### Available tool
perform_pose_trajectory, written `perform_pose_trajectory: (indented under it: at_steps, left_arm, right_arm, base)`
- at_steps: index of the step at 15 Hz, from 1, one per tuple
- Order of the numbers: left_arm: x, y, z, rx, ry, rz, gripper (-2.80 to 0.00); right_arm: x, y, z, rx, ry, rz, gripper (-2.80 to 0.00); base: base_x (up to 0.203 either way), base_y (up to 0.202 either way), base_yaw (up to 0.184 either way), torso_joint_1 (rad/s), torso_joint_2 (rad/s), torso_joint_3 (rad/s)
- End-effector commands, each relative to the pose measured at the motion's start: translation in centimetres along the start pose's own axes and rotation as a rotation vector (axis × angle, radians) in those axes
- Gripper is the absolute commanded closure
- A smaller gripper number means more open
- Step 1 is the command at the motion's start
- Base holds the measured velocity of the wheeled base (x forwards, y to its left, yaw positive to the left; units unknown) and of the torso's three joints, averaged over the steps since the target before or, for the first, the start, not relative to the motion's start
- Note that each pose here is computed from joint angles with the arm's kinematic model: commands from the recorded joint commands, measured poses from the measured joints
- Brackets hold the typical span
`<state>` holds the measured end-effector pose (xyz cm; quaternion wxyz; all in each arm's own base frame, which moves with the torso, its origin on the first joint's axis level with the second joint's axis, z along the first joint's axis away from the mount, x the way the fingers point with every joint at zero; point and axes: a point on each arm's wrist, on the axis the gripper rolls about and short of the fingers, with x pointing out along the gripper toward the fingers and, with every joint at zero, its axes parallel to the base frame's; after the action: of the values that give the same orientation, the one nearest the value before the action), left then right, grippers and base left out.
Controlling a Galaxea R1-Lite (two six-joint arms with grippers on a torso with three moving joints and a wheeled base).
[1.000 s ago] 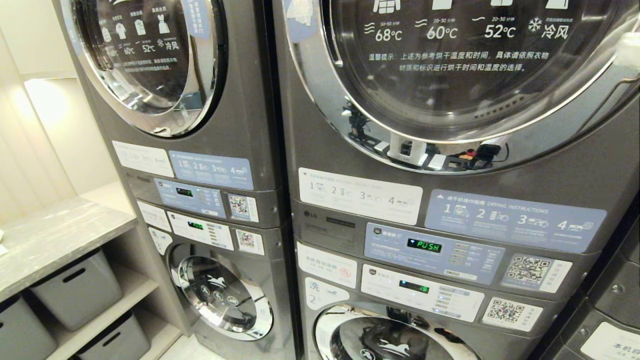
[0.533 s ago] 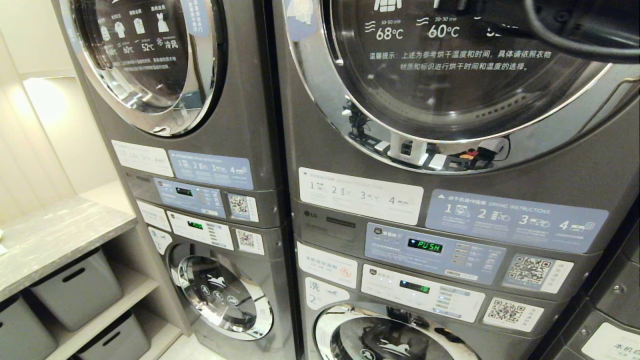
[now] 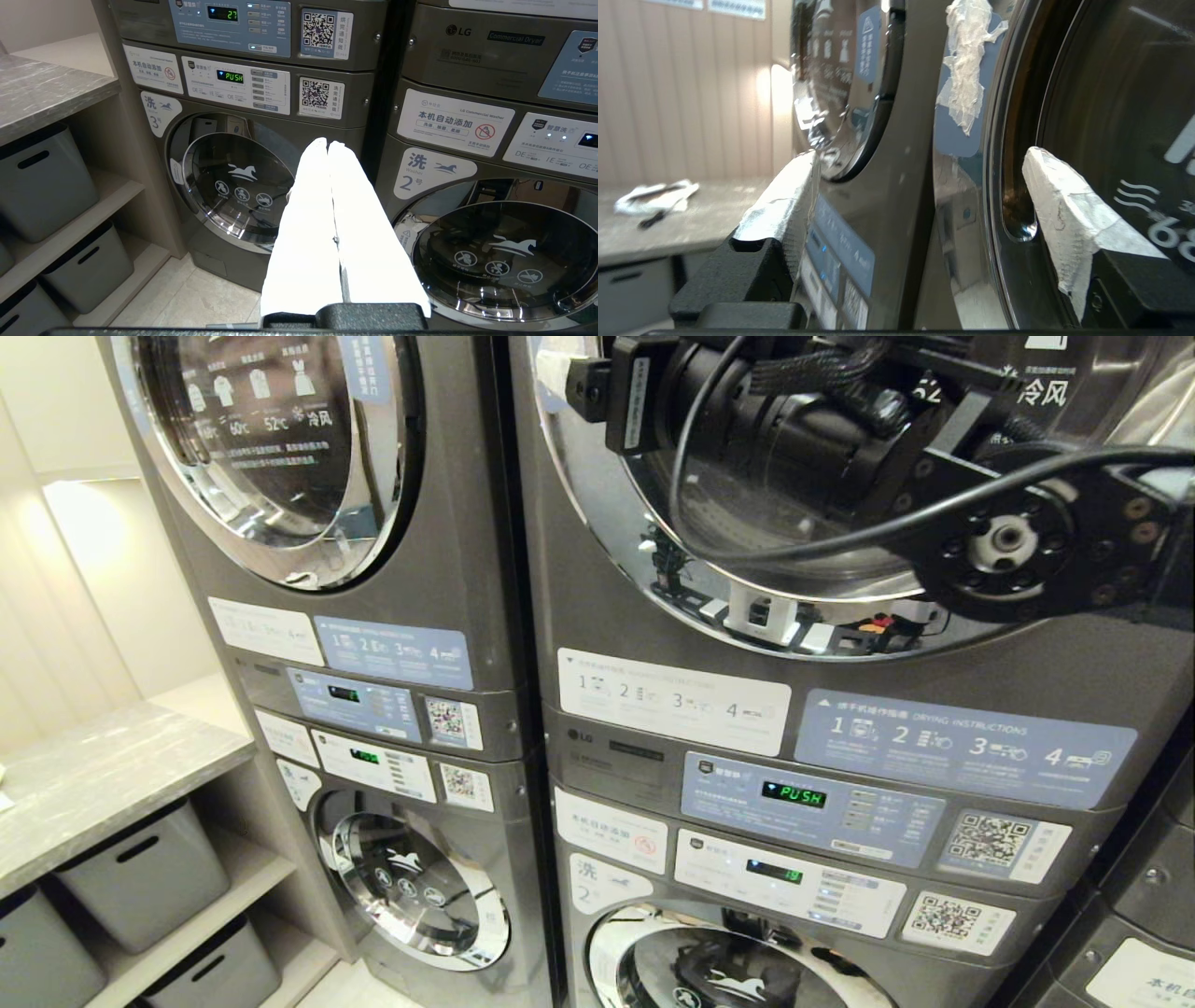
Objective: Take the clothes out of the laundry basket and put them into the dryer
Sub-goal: Open the dryer
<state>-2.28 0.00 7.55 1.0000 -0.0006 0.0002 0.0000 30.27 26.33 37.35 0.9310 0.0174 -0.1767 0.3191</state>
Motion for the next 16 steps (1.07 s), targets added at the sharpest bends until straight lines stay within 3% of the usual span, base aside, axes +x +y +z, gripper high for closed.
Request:
perform_pose_trajectory:
  at_steps: [1,7,16]
  left_arm:
    - [0.0,0.0,0.0,0.000,0.000,0.000,0.00]
    - [0.0,0.0,0.0,0.000,0.001,0.000,0.00]
    - [0.0,0.0,0.0,0.000,0.001,0.000,0.00]
  right_arm:
    - [1.3,0.4,-2.6,-0.002,-0.002,-0.007,-2.80]
    - [3.0,0.7,-5.9,-0.007,-0.098,-0.024,-2.80]
    - [3.2,0.0,-6.4,-0.048,-0.107,-0.080,-2.80]
  base:
    - [0.000,0.000,0.000,0.000,0.00,0.000]
    - [0.000,0.000,0.000,0.000,0.00,0.000]
    - [0.000,0.000,0.000,0.000,0.00,0.000]
